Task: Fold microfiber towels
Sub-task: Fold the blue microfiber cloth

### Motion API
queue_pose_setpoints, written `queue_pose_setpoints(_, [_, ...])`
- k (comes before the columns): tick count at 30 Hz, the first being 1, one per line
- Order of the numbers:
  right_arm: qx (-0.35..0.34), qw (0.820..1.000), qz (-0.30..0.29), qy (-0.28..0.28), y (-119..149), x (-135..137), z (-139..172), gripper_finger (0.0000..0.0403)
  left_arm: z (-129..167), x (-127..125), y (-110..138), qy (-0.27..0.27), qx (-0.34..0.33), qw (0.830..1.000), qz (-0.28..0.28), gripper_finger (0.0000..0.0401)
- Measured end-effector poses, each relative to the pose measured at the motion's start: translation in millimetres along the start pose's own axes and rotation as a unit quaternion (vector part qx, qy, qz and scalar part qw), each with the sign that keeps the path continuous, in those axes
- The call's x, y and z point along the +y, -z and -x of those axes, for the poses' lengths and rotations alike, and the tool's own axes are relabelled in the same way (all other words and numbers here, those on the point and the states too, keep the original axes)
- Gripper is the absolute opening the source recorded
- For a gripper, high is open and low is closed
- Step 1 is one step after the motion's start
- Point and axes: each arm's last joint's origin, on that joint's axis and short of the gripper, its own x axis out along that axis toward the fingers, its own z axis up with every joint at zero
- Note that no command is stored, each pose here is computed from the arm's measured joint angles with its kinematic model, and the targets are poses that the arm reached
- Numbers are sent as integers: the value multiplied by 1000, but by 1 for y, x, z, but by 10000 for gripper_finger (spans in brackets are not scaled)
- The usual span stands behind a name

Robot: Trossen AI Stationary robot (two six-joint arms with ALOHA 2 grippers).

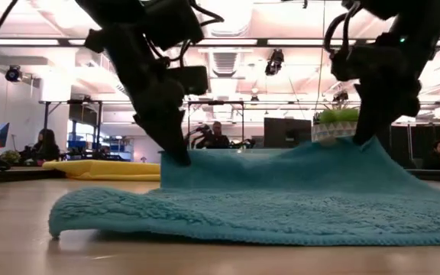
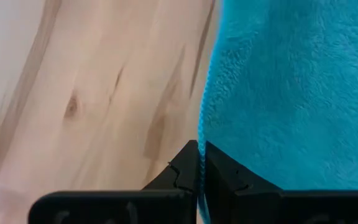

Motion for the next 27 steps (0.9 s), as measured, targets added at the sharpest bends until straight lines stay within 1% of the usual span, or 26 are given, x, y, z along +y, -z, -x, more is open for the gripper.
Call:
queue_pose_setpoints(3, [-8,1000,-2,-4,-5,-3,-3,9,-2,5,-1,-5,2,1000,3,0])
queue_pose_setpoints(9, [-7,1000,-6,16,-14,-13,-9,9,-4,18,-5,-15,-2,1000,21,0])
queue_pose_setpoints(13, [-2,999,-24,37,-16,-25,-15,23,-5,28,-8,-24,-2,999,23,8])
queue_pose_setpoints(17, [-3,998,-37,57,-21,-35,-19,49,-7,42,-10,-35,0,999,26,46])
queue_pose_setpoints(24, [-50,994,-51,87,-34,-45,-12,96,-4,73,-15,-57,-1,996,69,135])
queue_pose_setpoints(25, [-55,993,-54,85,-35,-46,-9,101,-1,77,-16,-51,-2,996,76,145])
queue_pose_setpoints(27, [-66,993,-58,77,-36,-47,-3,108,7,81,-20,-18,-10,996,87,159])
